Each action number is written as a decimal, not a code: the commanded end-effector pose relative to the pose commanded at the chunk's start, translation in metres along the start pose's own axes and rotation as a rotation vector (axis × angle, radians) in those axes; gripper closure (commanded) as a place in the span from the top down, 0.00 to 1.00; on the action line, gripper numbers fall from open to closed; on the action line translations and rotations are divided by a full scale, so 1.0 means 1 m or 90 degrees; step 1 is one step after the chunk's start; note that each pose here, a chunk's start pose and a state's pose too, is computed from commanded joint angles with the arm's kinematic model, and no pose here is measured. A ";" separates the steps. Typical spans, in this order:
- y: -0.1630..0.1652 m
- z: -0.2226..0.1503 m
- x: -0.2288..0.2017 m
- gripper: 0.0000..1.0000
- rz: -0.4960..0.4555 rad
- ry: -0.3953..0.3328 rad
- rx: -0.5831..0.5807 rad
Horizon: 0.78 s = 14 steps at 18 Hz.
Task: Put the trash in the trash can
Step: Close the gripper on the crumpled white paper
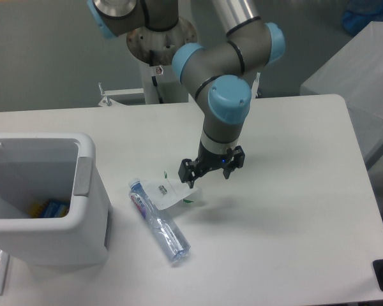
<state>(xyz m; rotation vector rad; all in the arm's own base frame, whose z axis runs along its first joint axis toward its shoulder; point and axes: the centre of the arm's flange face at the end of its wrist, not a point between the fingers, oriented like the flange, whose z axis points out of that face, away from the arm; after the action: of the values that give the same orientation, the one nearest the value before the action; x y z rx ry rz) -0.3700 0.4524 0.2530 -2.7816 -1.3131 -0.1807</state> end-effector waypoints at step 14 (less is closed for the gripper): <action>0.000 0.039 0.044 0.93 0.015 0.027 -0.040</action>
<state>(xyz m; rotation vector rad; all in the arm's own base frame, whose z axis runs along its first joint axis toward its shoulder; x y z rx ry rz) -0.3388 0.4900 0.2200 -2.8257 -1.2868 -0.2829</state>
